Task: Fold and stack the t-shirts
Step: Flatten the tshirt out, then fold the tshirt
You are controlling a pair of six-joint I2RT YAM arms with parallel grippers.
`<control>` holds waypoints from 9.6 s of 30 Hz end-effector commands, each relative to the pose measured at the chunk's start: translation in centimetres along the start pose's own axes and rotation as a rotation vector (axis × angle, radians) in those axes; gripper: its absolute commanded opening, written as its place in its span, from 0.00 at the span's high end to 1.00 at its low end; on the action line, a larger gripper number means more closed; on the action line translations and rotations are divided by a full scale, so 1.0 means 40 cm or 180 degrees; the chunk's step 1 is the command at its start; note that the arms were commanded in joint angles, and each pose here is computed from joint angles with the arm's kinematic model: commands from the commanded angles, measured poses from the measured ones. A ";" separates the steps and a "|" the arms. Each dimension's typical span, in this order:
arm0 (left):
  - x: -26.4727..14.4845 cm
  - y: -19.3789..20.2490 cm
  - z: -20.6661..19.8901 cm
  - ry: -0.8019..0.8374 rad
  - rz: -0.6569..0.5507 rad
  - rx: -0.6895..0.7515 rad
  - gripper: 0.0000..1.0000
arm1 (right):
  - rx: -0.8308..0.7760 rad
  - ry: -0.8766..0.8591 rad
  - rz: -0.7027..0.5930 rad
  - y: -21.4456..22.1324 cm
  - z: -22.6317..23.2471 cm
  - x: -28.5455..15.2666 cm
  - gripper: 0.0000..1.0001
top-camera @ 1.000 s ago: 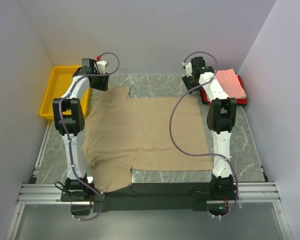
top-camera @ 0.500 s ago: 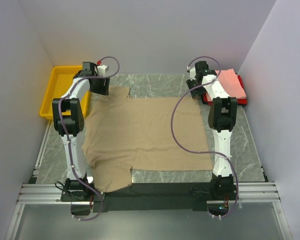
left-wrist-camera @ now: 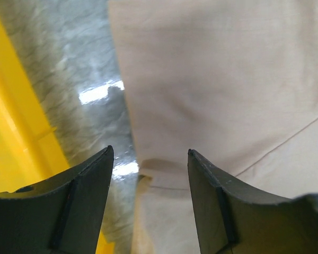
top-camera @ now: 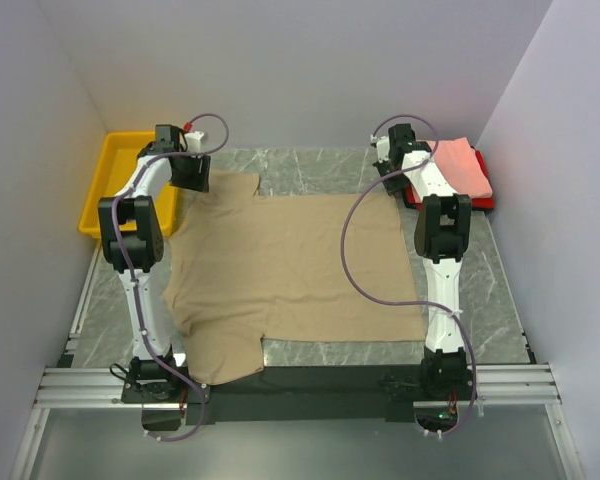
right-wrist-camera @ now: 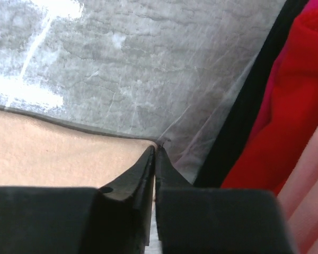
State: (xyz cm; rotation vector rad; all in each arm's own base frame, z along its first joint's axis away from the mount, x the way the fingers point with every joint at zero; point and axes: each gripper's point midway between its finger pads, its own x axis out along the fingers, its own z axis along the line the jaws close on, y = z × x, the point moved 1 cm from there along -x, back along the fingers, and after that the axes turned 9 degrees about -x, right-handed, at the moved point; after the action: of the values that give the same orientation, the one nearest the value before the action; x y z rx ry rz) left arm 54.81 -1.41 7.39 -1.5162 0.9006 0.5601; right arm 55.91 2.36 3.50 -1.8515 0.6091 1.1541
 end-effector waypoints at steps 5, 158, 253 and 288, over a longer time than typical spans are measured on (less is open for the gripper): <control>-0.040 -0.047 0.045 -0.0095 -0.0112 -0.0075 0.36 | -0.0070 0.0115 -0.0217 -0.044 -0.037 -0.045 1.00; -0.308 0.259 -0.138 0.0704 0.0428 0.0589 0.50 | -0.1483 -0.1148 0.0146 0.154 0.157 -0.275 0.68; -0.122 0.292 -0.372 0.1449 0.0769 0.1134 0.56 | -0.1445 -0.1433 0.0460 0.209 0.247 -0.289 0.65; -0.124 0.366 -0.400 0.1753 0.0884 0.1126 0.79 | -0.1429 -0.1408 0.0549 0.229 0.240 -0.286 0.65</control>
State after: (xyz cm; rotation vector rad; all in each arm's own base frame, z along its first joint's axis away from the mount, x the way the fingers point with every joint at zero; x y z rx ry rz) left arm 37.30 -15.09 3.58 -1.2429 1.5893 0.2134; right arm 39.43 5.30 7.13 -1.8296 0.2720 1.8895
